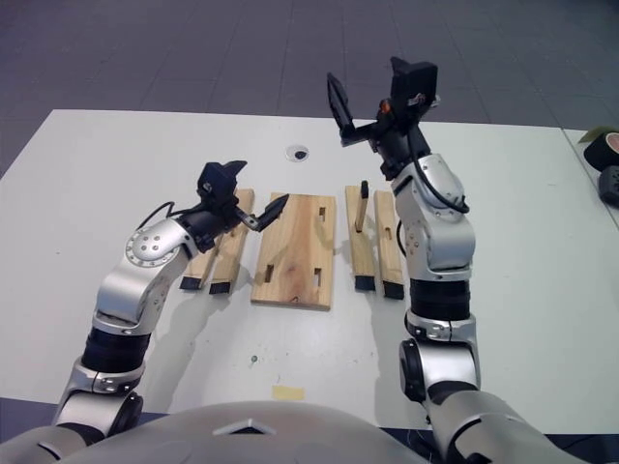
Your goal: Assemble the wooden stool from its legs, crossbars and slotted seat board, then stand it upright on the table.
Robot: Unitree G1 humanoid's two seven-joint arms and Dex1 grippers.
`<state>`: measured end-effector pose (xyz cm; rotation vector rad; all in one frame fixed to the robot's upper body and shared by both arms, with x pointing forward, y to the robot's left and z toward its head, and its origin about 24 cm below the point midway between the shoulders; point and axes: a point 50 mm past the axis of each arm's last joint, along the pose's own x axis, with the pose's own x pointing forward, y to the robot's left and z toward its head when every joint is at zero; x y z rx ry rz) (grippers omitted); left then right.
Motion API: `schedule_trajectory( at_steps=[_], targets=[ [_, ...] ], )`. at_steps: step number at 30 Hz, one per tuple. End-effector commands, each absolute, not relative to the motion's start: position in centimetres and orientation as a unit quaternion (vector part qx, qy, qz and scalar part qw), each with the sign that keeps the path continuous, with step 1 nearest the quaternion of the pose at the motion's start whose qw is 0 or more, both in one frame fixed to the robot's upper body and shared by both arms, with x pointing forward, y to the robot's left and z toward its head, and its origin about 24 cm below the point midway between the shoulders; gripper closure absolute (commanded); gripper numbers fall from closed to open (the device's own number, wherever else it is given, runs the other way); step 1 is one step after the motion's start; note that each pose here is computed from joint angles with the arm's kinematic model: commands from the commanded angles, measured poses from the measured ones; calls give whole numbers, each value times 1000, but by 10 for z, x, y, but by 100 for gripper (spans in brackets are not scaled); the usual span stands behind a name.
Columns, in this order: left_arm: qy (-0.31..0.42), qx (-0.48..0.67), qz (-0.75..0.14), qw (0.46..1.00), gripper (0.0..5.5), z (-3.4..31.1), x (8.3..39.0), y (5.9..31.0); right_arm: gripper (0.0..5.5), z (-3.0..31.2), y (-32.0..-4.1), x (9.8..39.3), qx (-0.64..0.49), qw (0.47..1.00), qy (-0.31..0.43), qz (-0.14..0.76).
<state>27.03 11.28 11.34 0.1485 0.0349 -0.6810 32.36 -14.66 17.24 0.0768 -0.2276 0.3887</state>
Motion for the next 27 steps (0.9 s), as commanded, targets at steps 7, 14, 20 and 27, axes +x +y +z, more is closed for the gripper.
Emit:
schedule_trajectory(
  at_steps=[7,14,20,27],
  targets=[
    [11,65,-332,941,10,116,275,111,12,76,-159,310,101,971,79,204],
    [-15,10,-322,946,10,126,274,102,12,127,-144,305,159,957,-53,238],
    [-51,-9,-291,955,10,135,275,105,12,184,-132,287,170,936,-163,262],
    [-66,13,-243,968,10,146,279,138,12,143,-168,250,147,965,-65,209]
  ],
)
